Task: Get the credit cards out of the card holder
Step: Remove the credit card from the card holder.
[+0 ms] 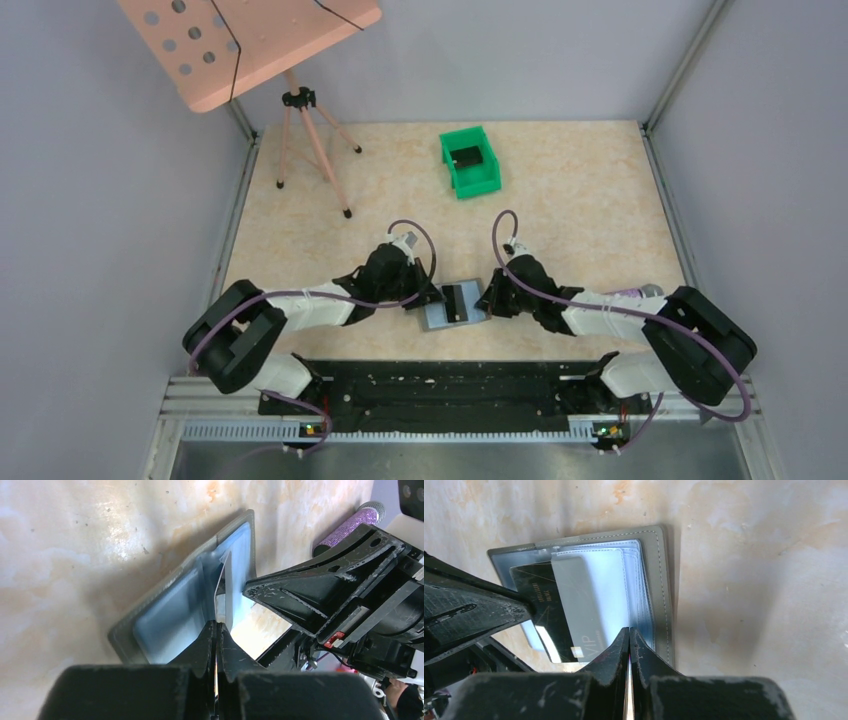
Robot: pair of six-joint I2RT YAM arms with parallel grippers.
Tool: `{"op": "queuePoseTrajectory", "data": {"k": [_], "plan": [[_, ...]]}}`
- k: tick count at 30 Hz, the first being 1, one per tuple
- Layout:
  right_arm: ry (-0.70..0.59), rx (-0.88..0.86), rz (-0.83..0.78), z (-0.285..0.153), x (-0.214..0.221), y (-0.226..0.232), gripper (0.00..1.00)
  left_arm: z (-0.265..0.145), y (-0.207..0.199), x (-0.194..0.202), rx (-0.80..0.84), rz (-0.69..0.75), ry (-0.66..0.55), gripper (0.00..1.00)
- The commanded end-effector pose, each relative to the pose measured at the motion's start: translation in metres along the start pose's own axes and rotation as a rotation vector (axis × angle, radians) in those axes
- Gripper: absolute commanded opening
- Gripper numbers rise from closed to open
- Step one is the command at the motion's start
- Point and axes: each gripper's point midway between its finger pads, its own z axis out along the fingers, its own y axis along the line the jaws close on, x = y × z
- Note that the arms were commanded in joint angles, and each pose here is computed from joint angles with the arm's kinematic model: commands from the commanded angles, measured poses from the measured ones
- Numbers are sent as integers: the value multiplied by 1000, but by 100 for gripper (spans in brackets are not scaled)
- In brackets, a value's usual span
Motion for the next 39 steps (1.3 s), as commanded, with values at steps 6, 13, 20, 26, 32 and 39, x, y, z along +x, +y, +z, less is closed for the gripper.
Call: {"op": "queuePoseTrajectory", "data": {"k": [6, 13, 20, 26, 32, 39], "plan": [[6, 101, -24, -10, 0, -19, 0, -14, 1, -5, -35, 35, -37, 0], [-10, 35, -78, -21, -15, 4, 0, -22, 6, -7, -66, 63, -54, 0], [-67, -158, -278, -43, -42, 47, 15, -32, -7, -8, 13, 145, -73, 0], [-49, -374, -386, -58, -67, 74, 29, -42, -20, -11, 73, 256, -93, 0], [30, -588, -484, -58, -71, 98, 48, -51, -26, -2, 117, 317, -56, 0], [129, -765, -633, -52, -54, 106, 54, -57, -44, 16, 241, 362, 35, 0]]}}
